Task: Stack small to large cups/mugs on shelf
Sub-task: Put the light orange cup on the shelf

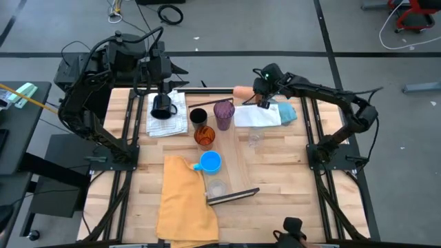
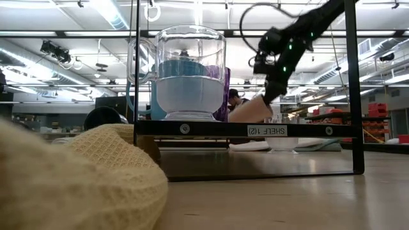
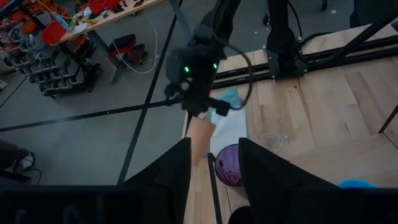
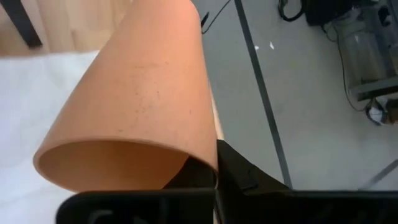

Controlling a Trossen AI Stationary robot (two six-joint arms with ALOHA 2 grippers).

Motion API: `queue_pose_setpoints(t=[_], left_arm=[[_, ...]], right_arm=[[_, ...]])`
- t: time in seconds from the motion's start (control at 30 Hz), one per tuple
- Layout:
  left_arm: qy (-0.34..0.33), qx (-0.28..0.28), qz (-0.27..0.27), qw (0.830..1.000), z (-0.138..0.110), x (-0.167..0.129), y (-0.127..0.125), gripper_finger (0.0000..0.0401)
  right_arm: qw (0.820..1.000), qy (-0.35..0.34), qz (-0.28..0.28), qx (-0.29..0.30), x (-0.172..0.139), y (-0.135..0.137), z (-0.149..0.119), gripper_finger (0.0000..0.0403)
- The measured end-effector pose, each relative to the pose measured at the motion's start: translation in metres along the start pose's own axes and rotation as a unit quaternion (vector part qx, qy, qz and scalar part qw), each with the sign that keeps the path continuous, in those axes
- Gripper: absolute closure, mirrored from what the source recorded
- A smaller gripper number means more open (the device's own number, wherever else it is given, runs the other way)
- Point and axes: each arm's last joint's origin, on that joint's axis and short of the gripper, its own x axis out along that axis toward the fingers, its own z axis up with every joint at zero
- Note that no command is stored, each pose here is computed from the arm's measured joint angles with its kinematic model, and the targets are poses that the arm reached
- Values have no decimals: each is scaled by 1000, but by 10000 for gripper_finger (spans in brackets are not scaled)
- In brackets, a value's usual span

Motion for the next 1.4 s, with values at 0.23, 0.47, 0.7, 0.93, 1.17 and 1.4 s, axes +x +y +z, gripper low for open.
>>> queue_pose_setpoints(t=[0.23,0.47,0.7,0.93,1.17,1.4], left_arm=[[1,8,0,1000,0,0,0,268],[1,13,0,1000,0,0,0,259],[0,12,0,1000,0,0,0,256],[1,2,0,1000,0,0,0,266],[2,-4,-1,1000,0,0,0,265],[42,-2,8,999,-7,-1,-1,254]], right_arm=[[998,40,-8,49,-66,-29,22,400],[992,81,13,99,-137,-40,35,400],[982,94,74,144,-181,-17,48,401],[949,144,180,215,-185,19,56,401],[900,198,273,277,-181,50,69,401],[848,273,296,345,-163,75,82,401]])
